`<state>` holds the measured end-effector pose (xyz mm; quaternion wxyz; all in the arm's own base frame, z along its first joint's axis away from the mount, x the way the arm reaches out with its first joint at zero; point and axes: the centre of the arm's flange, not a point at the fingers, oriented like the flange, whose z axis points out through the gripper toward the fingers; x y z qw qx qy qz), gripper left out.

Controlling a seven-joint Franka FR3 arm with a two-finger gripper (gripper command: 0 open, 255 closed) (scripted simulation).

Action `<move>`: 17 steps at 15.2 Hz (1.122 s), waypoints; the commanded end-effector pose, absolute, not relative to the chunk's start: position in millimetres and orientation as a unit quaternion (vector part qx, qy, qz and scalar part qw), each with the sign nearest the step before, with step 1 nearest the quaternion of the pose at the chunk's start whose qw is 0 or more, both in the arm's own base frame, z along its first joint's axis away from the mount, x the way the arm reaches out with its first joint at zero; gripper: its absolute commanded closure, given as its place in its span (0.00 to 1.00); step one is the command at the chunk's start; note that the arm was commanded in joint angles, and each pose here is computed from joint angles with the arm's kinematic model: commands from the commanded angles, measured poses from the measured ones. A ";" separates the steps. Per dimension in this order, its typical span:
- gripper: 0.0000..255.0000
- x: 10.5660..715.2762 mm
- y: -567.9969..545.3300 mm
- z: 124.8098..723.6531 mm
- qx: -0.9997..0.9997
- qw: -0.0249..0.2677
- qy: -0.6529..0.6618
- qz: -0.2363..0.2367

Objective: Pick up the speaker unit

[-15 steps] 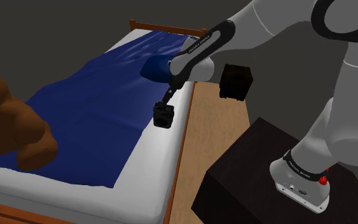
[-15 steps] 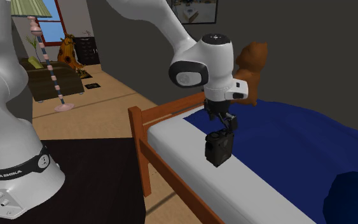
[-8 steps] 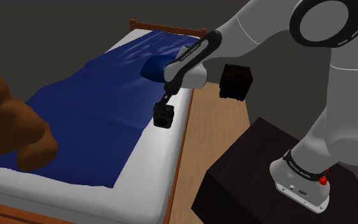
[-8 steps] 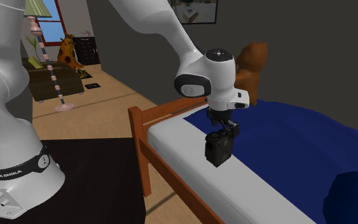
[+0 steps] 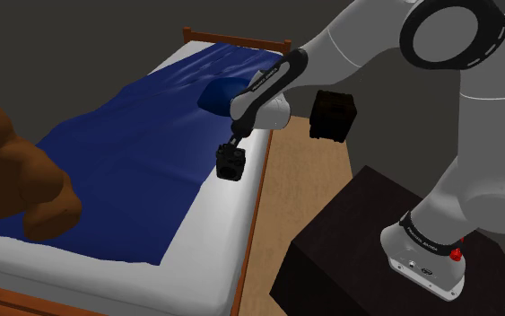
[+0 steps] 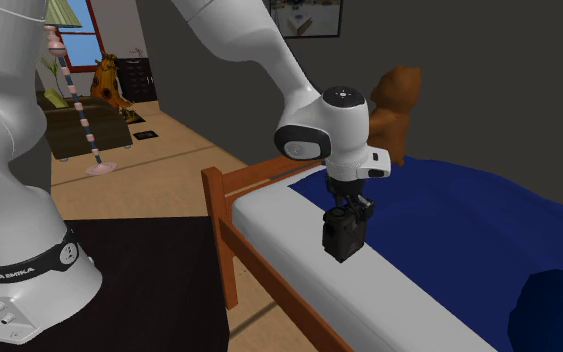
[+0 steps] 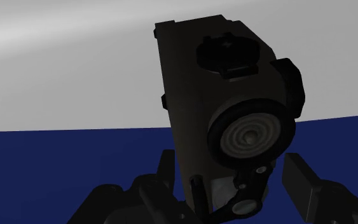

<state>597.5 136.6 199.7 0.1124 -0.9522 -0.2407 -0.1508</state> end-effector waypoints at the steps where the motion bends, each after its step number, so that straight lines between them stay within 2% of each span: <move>1: 1.00 597.0 136.6 198.7 -0.952 0.112 -0.241 -0.150; 6: 1.00 596.9 136.4 198.3 -0.952 0.112 -0.241 -0.150; 17: 1.00 596.9 136.4 256.4 -0.952 0.112 -0.241 -0.150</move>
